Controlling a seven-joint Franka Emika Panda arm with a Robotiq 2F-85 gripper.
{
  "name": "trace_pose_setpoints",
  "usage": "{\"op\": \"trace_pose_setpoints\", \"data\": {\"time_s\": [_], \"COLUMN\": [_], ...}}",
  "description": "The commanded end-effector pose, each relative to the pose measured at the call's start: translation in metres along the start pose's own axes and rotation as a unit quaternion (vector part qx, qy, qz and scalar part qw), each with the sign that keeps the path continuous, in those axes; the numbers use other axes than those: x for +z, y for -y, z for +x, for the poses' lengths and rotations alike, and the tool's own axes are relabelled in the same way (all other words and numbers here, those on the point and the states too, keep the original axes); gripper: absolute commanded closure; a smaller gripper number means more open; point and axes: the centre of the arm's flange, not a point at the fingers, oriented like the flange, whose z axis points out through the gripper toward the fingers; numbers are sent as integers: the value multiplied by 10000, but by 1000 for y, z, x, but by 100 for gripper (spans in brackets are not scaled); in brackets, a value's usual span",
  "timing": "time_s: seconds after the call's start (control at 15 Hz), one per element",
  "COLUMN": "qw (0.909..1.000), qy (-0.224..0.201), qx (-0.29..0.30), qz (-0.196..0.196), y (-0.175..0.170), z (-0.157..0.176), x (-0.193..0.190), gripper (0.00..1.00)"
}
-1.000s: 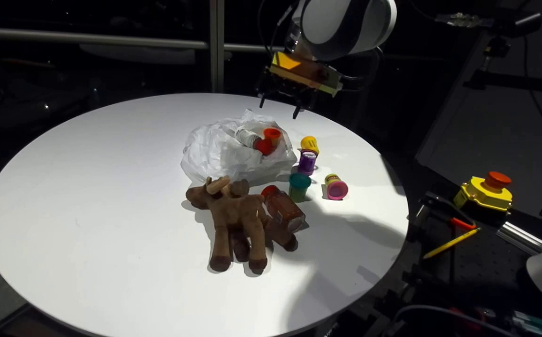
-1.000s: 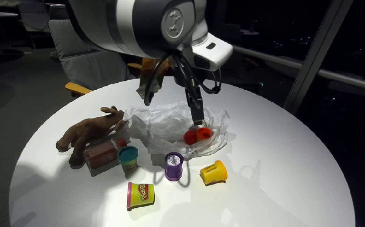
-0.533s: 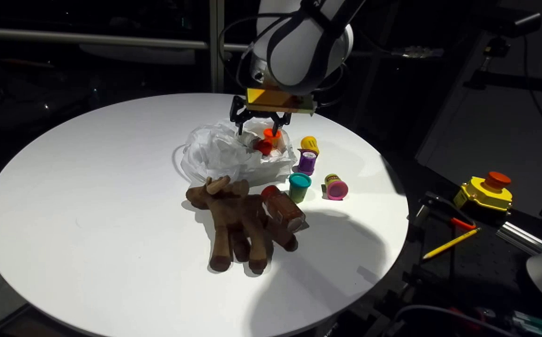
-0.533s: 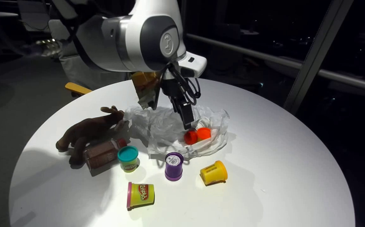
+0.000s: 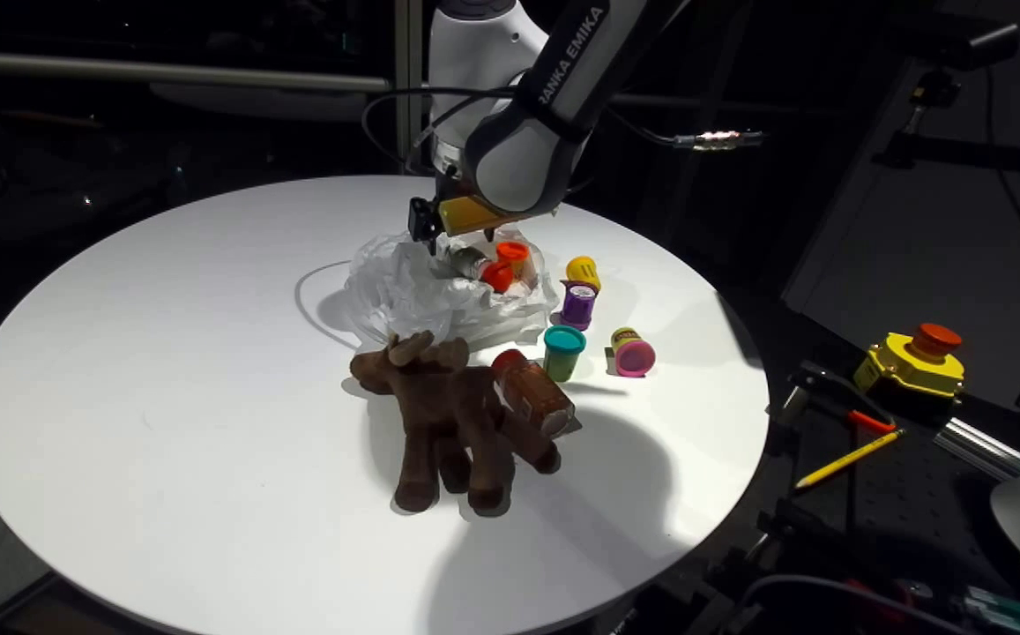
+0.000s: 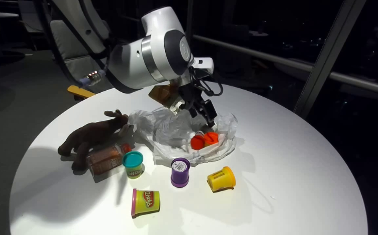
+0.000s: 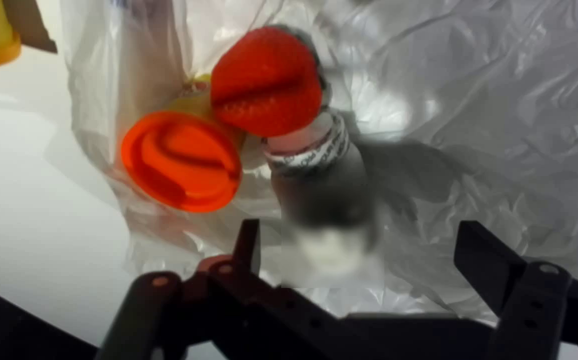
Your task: Remove the things from the plastic bag and put them on the table
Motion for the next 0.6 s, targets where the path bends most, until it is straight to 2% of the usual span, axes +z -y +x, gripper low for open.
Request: {"op": "trace_pose_setpoints", "data": {"time_s": [0.0, 0.2, 0.33, 0.4, 0.47, 0.53], "qw": [9988, 9980, 9974, 9969, 9964, 9958], "qy": [-159, 98, 257, 366, 461, 567], "qx": [-385, -508, -554, -586, -616, -641], "qz": [-249, -358, -393, -385, -365, -321], "y": [8, 3, -3, -5, -8, -9], "z": [22, 24, 25, 25, 25, 26], "x": [12, 23, 27, 28, 30, 31], "gripper": [0, 1, 12, 22, 37, 47]}}
